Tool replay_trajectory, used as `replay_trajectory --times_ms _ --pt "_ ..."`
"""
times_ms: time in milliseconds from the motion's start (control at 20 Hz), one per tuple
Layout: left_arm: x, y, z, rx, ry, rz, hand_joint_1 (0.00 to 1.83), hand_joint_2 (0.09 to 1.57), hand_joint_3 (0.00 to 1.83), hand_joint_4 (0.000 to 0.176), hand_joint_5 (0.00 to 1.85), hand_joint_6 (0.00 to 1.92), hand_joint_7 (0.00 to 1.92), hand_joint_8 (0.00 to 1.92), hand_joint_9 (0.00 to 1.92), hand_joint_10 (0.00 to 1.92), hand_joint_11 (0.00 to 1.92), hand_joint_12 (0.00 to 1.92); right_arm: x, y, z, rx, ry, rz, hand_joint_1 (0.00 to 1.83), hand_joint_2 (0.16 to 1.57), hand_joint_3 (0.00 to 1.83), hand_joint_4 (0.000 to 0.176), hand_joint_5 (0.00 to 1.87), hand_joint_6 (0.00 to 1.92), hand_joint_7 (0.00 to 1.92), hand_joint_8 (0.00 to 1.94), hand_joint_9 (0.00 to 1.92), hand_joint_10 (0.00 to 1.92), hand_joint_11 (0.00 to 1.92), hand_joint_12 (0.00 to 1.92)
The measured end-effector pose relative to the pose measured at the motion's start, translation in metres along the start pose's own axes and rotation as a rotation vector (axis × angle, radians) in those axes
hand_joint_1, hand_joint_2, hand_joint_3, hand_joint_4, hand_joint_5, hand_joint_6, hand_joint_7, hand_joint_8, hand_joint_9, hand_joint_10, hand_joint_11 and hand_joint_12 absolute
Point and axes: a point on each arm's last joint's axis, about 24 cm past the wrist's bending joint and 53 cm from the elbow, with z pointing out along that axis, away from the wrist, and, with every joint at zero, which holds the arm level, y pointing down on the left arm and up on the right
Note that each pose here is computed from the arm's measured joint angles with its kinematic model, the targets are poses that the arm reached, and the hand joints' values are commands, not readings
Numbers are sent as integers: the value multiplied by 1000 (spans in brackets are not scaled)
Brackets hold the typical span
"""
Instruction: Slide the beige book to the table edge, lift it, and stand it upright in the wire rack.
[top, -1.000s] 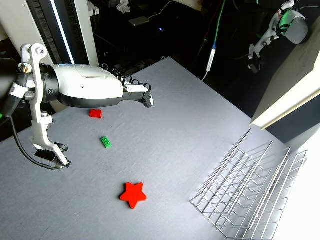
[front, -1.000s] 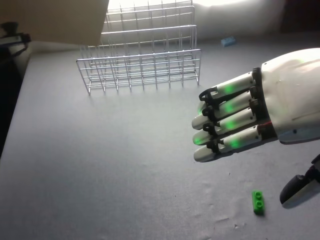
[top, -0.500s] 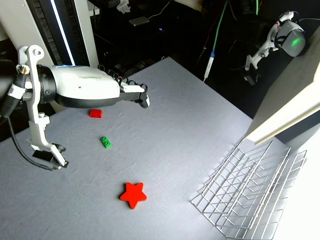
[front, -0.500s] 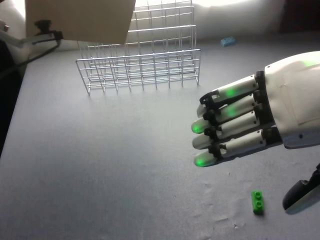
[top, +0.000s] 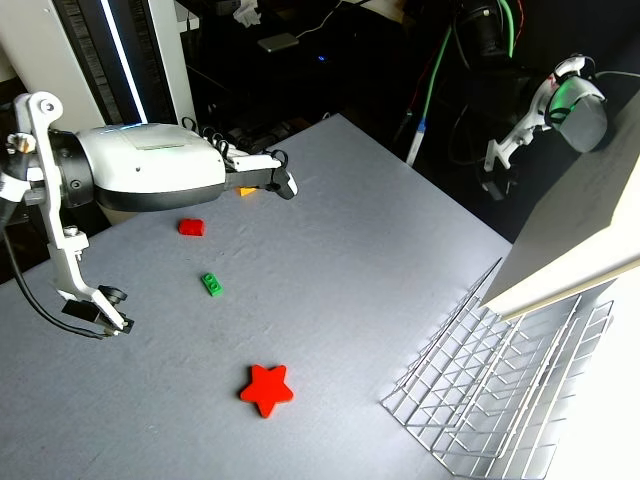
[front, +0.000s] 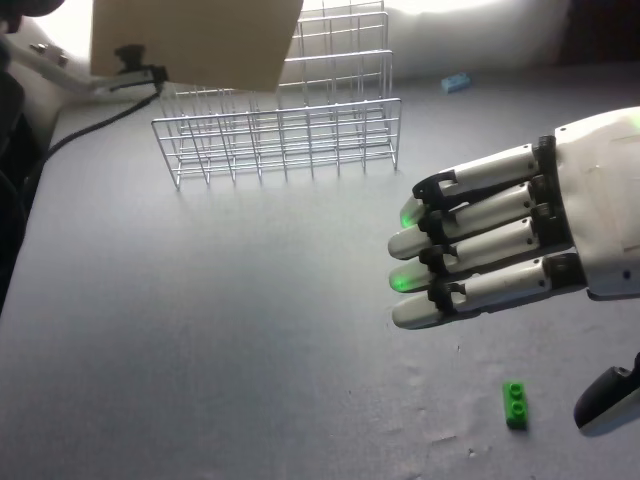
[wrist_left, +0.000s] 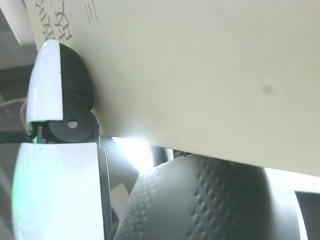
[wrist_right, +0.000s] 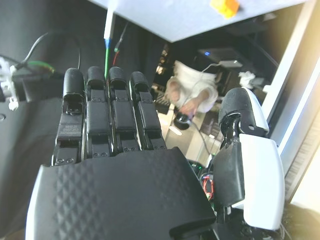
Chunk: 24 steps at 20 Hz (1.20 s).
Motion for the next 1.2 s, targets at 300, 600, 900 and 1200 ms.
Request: replay_trajectory --times_ms 300,600,900,1200 --pt "2 21 3 -23 8 -12 1331 1217 0 0 828 1133 694 1424 740 1523 651 1518 0 2 -1 -8 2 -3 157 1066 1 0 260 0 278 0 280 0 0 786" --pt "5 46 9 -37 9 -29 1332 1210 0 0 803 1134 736 1390 766 1498 674 1506 6 6 -4 -18 10 7 186 1058 0 0 281 2 305 2 300 4 0 819" --pt "6 55 13 -21 -4 -76 1334 1208 0 0 837 1105 729 1398 750 1502 650 1510 7 6 -4 -16 12 7 153 1069 3 0 276 0 296 1 298 1 0 796" --pt "-2 64 19 14 -39 -119 1333 1213 0 0 817 1127 734 1403 737 1525 609 1566 6 8 -3 -18 10 7 183 1062 0 0 287 3 303 5 302 5 0 792"
